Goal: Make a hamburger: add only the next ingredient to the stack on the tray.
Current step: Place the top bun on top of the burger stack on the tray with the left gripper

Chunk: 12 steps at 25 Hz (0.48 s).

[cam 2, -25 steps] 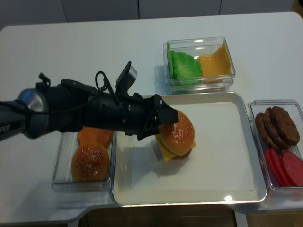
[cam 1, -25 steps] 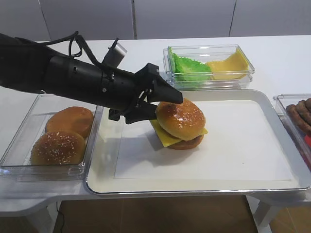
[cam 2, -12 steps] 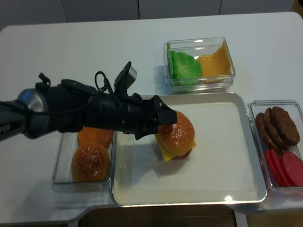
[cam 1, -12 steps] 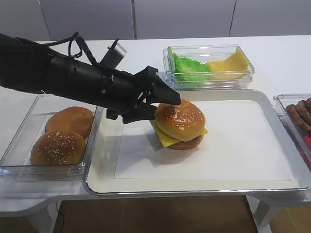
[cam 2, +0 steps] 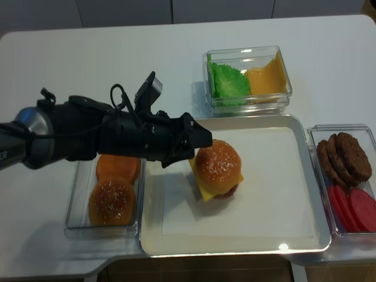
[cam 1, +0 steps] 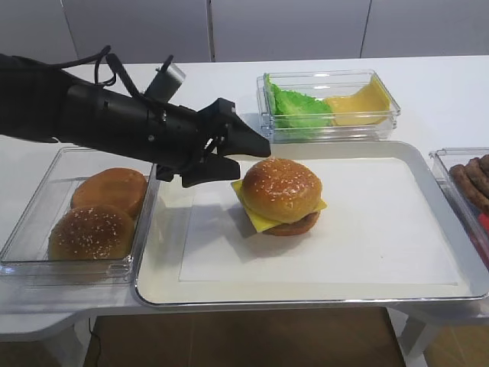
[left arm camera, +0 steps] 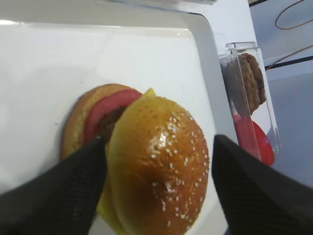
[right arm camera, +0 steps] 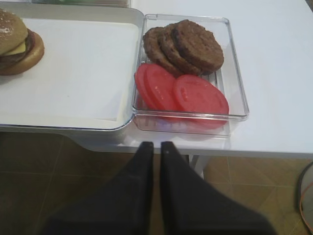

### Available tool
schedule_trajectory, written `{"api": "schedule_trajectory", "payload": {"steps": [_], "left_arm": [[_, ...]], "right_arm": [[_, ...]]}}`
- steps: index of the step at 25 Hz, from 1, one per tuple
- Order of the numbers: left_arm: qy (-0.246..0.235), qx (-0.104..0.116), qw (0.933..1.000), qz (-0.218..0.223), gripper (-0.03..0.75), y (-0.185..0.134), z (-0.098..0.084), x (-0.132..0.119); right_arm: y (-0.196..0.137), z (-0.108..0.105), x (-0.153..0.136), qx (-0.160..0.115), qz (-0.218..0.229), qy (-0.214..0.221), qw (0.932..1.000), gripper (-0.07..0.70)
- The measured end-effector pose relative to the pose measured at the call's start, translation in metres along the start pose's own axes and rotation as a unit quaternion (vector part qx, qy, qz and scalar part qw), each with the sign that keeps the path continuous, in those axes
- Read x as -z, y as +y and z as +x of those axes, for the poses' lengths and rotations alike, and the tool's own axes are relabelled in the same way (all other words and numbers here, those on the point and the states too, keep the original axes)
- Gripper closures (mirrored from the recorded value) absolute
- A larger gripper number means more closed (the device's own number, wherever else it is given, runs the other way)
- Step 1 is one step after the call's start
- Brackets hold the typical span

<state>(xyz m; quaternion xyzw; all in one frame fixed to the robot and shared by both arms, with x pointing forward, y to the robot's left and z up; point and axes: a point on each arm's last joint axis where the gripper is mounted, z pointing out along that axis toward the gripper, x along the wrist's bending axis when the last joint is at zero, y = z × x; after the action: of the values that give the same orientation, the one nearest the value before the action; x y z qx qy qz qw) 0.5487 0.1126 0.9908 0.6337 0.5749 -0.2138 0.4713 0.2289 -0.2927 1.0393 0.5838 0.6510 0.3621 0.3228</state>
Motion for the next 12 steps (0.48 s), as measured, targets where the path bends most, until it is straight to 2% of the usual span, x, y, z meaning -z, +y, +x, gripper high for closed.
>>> {"api": "schedule_trajectory", "payload": {"steps": [4, 12], "left_arm": [[0.017, -0.023, 0.9995, -0.016, 0.216, 0.005, -0.002, 0.010], [0.050, -0.104, 0.9917, -0.057, 0.217, 0.011, -0.027, 0.049]], "right_arm": [[0.000, 0.000, 0.000, 0.000, 0.000, 0.000, 1.0000, 0.622], [0.000, 0.000, 0.000, 0.000, 0.000, 0.000, 1.0000, 0.633]]}}
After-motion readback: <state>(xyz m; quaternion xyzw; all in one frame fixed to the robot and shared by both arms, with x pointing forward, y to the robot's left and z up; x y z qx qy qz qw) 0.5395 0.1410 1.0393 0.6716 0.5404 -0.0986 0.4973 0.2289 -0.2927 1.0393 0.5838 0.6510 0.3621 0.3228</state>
